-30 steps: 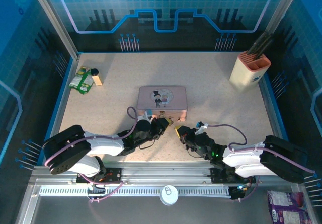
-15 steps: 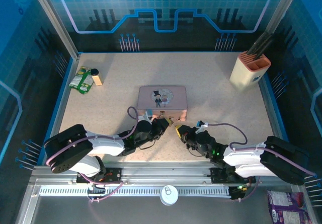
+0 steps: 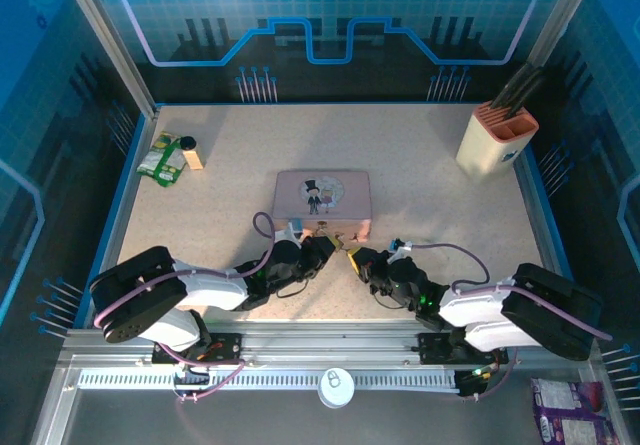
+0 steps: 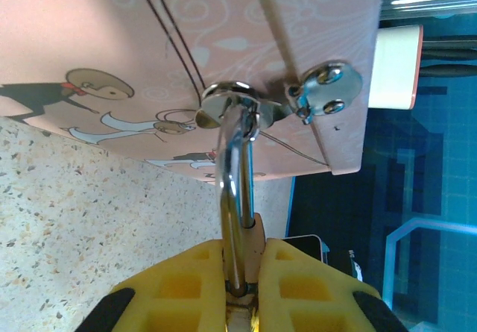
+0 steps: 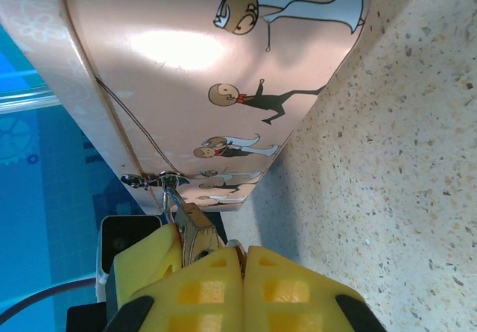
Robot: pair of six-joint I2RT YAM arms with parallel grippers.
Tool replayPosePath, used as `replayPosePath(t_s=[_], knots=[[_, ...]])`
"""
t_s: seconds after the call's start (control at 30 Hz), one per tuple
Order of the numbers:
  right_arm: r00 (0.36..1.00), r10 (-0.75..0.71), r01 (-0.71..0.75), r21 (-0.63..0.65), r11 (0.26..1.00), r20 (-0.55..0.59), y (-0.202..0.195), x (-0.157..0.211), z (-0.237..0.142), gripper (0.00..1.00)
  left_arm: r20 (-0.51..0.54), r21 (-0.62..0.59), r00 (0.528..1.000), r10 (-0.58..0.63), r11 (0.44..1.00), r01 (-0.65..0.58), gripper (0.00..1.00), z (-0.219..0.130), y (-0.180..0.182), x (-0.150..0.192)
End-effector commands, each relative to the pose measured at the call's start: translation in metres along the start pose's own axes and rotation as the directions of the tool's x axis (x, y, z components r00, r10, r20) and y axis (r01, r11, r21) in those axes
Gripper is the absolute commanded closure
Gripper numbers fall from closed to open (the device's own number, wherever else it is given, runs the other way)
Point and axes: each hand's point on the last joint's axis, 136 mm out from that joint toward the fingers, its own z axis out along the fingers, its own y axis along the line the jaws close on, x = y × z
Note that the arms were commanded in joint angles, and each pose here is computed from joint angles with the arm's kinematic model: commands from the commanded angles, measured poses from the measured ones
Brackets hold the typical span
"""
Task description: Unlock the padlock with the key
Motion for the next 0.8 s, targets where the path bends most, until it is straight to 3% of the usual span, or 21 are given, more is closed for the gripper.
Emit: replayPosePath(t_s=[0.0,0.77], knots=[[0.998,0.012,-0.02,-0.117,0.993,-0.069,0.035,0.015,0.005,1.0,-0.112,0.182,0.993,0.032,0.983,-0.011,1.0,-0.005,-0.05,0.026],[0.993,-0.027,0.018,-0.083,0.996,-0.117,0.025,0.039,0.001,1.0,-0.095,0.176,0.995,0.043,0.984,-0.026,1.0,-0.005,-0.051,0.023]])
